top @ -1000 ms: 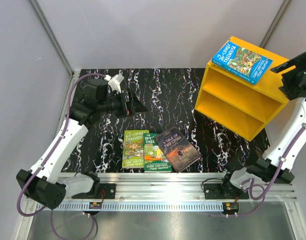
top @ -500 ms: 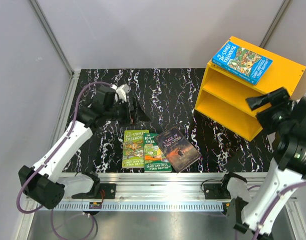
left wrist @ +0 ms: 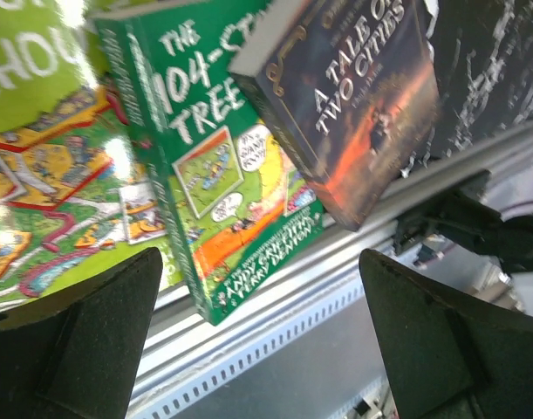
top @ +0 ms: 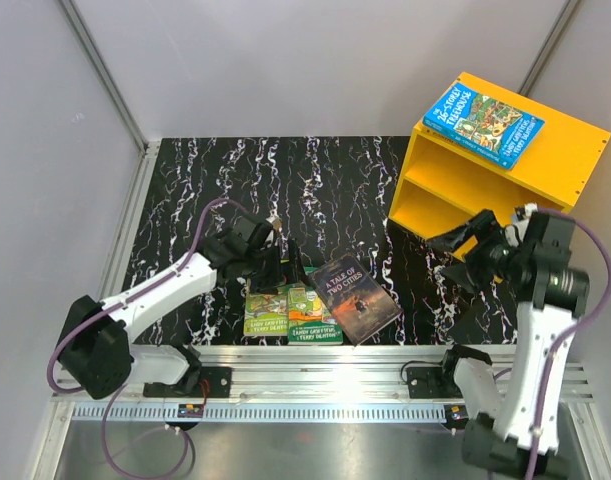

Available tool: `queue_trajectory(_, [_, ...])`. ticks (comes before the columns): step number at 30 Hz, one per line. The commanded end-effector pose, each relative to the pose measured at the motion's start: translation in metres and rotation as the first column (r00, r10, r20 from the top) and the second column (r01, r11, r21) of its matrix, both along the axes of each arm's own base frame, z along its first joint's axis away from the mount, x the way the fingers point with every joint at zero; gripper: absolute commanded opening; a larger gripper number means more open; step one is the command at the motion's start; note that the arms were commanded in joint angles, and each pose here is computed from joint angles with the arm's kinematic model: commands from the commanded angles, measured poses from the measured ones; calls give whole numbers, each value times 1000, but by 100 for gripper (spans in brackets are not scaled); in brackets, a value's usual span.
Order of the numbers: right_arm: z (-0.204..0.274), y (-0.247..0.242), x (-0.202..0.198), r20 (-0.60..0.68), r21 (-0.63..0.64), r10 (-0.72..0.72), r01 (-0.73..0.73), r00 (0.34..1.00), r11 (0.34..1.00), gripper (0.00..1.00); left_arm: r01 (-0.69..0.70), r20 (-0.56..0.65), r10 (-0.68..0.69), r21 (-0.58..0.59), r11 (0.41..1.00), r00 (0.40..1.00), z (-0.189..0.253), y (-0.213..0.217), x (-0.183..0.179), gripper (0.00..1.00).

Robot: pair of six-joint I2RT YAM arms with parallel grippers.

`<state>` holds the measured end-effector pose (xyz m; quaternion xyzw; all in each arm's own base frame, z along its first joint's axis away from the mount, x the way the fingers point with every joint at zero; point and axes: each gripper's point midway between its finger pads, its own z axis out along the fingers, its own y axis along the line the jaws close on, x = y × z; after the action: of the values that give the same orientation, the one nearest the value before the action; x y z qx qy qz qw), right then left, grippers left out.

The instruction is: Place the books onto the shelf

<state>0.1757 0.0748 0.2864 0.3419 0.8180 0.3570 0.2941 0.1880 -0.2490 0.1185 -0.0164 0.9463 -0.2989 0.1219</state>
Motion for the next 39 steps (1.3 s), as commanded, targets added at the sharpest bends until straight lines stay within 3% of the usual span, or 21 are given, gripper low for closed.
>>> queue_trajectory(1, [2,-5,35,-31,-66,101,-103,994,992,86,-36,89,32,52,998,995,2,4,22,99])
queue_trajectory(2, [13,-5,46,-3,-94,107,-106,994,990,88,-26,91,19,75,997,996,-2,7,22,99])
queue_trajectory(6, [-14,29,79,-148,-196,212,-238,966,951,88,-24,65,14,157,987,998,-25,19,19,99])
queue_trajectory(9, [-41,75,74,-212,-266,313,-363,926,893,89,-15,32,10,188,982,999,-42,24,13,99])
queue_trajectory(13, [-71,92,69,-199,-179,324,-360,925,916,89,-22,27,18,149,989,999,-57,19,12,99])
queue_trajectory(19, [-154,84,51,-362,-188,326,-411,873,892,88,-31,10,30,104,994,1000,-75,8,6,99])
queue_trajectory(26, [-218,94,63,-422,-145,328,-420,845,896,89,-3,4,3,83,997,1000,-81,-3,8,99])
queue_trajectory(33, [-247,88,66,-462,-178,308,-427,832,886,89,5,-20,-3,71,997,1000,-91,-4,2,99])
queue_trajectory(39, [-270,95,52,-497,-106,321,-423,806,900,87,6,-39,-5,38,999,999,-96,-11,-2,93])
